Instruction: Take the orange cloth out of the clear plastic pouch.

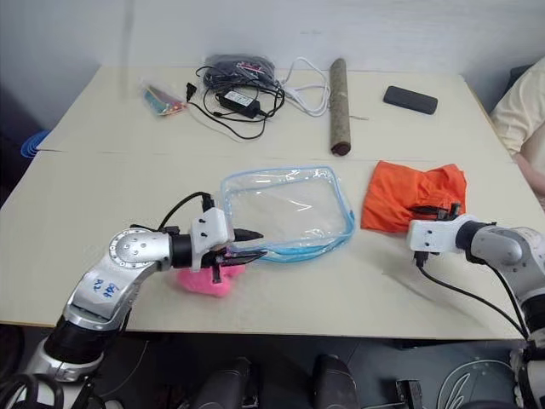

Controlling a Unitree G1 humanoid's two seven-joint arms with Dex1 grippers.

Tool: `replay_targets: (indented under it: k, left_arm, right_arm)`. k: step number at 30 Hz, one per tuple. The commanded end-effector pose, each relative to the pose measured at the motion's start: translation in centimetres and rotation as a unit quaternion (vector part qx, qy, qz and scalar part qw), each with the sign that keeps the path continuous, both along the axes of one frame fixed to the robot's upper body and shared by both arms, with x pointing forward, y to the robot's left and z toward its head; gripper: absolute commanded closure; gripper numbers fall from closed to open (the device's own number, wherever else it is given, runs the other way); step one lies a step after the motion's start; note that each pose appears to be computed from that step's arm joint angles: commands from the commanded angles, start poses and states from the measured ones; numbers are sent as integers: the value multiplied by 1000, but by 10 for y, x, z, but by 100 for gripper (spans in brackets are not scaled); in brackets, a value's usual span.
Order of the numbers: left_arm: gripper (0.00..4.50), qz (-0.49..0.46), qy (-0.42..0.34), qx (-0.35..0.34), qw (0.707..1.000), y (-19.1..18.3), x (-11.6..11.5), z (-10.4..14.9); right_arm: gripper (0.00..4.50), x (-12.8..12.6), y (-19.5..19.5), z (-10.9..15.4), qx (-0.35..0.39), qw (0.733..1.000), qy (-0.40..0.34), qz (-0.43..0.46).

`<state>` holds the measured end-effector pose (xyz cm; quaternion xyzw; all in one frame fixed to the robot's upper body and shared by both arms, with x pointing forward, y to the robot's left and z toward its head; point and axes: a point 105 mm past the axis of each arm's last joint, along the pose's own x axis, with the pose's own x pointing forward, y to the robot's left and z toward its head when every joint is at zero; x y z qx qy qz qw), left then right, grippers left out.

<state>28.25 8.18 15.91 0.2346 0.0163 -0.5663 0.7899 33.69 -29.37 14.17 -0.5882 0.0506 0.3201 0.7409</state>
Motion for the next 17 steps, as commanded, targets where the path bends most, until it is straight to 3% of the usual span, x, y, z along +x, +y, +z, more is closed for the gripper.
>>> replay_targets:
  k: [1,3,6,13,17]
  left_arm:
    - [144,-24,-3,-37,999,7,-16,23]
    - [82,-7,40,-80,996,21,-21,36]
    - [3,9,111,-118,987,55,-35,54]
    - [3,157,131,-56,977,168,-41,63]
    - [3,213,103,35,971,208,-39,54]
  right_arm:
    - [72,-18,-14,26,99,993,52,-31]
    - [9,-34,-27,40,174,978,101,-55]
    - [0,-55,-57,60,289,935,165,-118]
    - [0,-82,-110,72,404,859,222,-220]
    - [0,-78,-114,66,400,862,219,-223]
